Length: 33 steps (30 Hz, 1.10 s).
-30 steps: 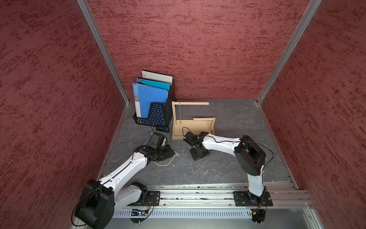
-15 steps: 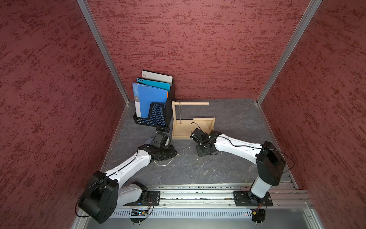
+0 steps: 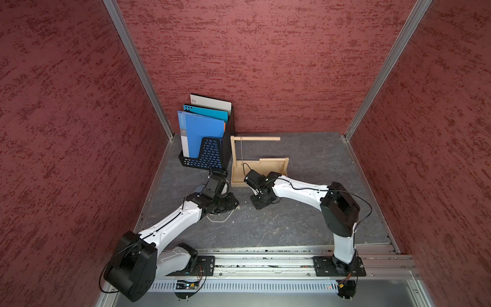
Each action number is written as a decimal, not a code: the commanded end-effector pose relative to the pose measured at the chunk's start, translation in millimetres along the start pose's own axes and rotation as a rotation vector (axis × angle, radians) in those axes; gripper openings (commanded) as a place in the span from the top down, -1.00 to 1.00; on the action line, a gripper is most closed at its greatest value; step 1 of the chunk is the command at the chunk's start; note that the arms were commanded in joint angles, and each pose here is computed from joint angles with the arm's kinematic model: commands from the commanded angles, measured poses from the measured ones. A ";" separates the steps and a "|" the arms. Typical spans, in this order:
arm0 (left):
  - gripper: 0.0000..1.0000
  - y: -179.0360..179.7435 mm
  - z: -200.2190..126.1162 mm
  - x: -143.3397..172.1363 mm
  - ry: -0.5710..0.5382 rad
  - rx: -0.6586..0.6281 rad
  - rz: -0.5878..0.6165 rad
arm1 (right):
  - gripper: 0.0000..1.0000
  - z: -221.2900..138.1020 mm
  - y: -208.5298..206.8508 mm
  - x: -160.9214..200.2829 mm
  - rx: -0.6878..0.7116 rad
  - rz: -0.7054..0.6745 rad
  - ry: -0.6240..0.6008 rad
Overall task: Hang the necklace on the jewelry display stand
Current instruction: Pick up the necklace from the center of the board.
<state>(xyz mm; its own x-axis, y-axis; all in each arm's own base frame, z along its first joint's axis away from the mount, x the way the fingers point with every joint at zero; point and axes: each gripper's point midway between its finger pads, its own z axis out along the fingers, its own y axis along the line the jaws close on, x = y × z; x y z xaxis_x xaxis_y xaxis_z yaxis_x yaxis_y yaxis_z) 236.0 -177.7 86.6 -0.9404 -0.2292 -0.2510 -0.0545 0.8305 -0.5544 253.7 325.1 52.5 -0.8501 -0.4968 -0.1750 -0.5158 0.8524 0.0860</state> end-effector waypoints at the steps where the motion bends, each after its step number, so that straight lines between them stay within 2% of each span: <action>1: 0.37 3.2 -2.2 -2.2 -0.014 -0.010 0.016 | 0.52 8.7 10.6 -0.7 -0.034 -0.045 0.025; 17: 0.37 7.2 -0.9 -0.8 -0.007 -0.025 0.013 | 0.62 38.0 -5.9 4.4 0.063 -0.030 0.075; 18: 0.37 7.1 -1.2 -0.5 -0.006 -0.024 0.014 | 0.66 39.1 -7.3 4.9 0.071 -0.027 0.079; 21: 0.37 7.9 -1.6 -0.7 -0.007 -0.028 0.012 | 0.98 39.5 -11.4 6.7 0.093 -0.026 0.090; 24: 0.37 7.9 -2.0 -1.0 -0.009 -0.028 0.014 | 1.00 27.8 -13.7 1.7 0.107 -0.024 0.054; 33: 0.37 3.5 -3.6 -5.4 -0.023 -0.017 0.031 | 1.00 -50.1 -18.4 -35.8 0.113 0.014 -0.181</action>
<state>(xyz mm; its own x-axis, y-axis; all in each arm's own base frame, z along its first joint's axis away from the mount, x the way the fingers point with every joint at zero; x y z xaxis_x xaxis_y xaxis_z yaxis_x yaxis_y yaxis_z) 238.0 -173.7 85.6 -0.9376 -0.2255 -0.2648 -0.0494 0.8399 -0.5405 273.6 320.0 65.8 -0.8317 -0.5011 -0.2389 -0.5144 0.8575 -0.0081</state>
